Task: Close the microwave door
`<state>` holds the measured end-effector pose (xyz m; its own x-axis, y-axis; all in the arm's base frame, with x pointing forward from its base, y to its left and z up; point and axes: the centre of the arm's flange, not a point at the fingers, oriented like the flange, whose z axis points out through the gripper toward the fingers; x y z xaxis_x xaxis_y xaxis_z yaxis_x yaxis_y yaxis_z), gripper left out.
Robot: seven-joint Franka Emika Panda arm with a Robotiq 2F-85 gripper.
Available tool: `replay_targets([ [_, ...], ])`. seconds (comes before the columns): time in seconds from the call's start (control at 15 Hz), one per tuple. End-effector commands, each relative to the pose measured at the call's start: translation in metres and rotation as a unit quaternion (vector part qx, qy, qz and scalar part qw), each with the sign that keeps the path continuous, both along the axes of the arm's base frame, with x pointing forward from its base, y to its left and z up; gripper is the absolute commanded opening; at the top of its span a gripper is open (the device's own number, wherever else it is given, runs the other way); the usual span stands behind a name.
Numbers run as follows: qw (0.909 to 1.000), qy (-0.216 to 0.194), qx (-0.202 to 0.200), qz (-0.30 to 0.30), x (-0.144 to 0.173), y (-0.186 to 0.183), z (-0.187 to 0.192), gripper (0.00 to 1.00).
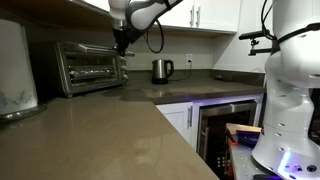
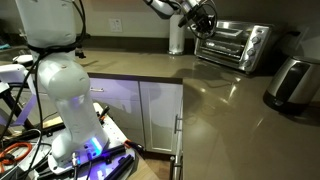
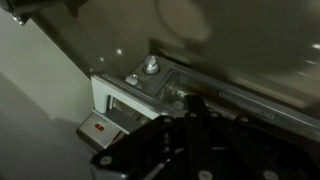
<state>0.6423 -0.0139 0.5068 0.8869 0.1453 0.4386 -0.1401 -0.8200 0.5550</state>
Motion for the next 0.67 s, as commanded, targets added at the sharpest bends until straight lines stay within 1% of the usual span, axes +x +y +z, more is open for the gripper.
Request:
replay_targets([
  [0.0, 0.9976, -0.046, -0.022, 0.046, 0.004, -0.013, 0.003, 0.00],
  [0.13, 0.9945, -0.073, -0.037, 0.065, 0.006, -0.016, 0.007, 0.00],
  [0.2, 0.9936, -0.078, -0.047, 0.068, 0.006, -0.016, 0.009, 0.00],
  [0.27, 0.9939, -0.071, -0.054, 0.064, 0.006, -0.014, 0.011, 0.00],
  [0.33, 0.9956, -0.057, -0.051, 0.055, 0.005, -0.014, 0.011, 0.00],
  [0.4, 0.9976, -0.036, -0.038, 0.046, 0.004, -0.012, 0.010, 0.00],
  [0.6, 0.9985, -0.005, 0.015, 0.052, -0.006, 0.005, 0.008, 0.00],
])
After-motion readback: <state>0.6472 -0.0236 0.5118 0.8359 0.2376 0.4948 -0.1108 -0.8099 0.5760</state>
